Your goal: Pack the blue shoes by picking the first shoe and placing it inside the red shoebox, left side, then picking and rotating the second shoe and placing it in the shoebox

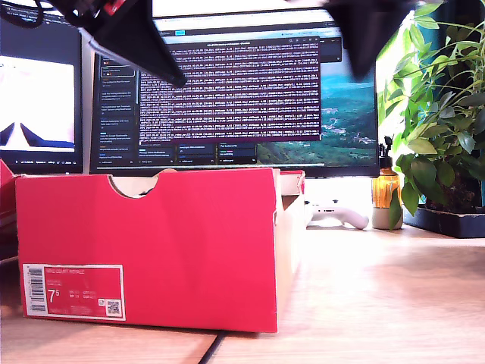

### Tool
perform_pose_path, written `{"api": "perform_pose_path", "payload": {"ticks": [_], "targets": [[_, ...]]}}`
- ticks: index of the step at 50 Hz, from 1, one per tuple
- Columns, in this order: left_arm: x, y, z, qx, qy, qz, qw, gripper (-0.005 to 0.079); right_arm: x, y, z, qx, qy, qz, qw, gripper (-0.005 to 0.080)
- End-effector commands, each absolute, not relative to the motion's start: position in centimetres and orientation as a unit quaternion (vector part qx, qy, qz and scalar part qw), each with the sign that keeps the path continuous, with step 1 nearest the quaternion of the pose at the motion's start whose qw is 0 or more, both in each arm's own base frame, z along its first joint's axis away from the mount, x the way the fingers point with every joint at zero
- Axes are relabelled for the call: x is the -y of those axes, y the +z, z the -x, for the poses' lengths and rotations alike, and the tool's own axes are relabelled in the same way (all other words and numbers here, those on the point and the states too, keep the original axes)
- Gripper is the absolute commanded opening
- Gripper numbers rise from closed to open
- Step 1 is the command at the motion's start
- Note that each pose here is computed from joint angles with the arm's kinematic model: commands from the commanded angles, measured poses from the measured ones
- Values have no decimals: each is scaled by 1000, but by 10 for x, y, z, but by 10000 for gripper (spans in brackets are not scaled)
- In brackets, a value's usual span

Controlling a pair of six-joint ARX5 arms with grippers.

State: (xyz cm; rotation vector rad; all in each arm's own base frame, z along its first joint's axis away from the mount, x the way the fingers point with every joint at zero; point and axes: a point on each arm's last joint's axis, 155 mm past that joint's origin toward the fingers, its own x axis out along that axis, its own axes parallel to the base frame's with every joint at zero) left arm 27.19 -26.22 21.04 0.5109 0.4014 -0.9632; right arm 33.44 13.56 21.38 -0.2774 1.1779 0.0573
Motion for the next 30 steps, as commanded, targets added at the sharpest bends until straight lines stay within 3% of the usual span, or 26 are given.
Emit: {"api": "perform_pose_path", "payload": {"ticks": [1,14,30], "targets": [[262,211,-273,-189,-456,-236,837,-19,-127,208,-338,-556,7,139,819,114],[253,211,-281,-194,-447,-228,843,-19,-81,214,-359,-545,-53,121,828,180],[223,212,-303,-214,-413,-187,865,-19,-61,271,-390,-433,-57,80,896,180]]}}
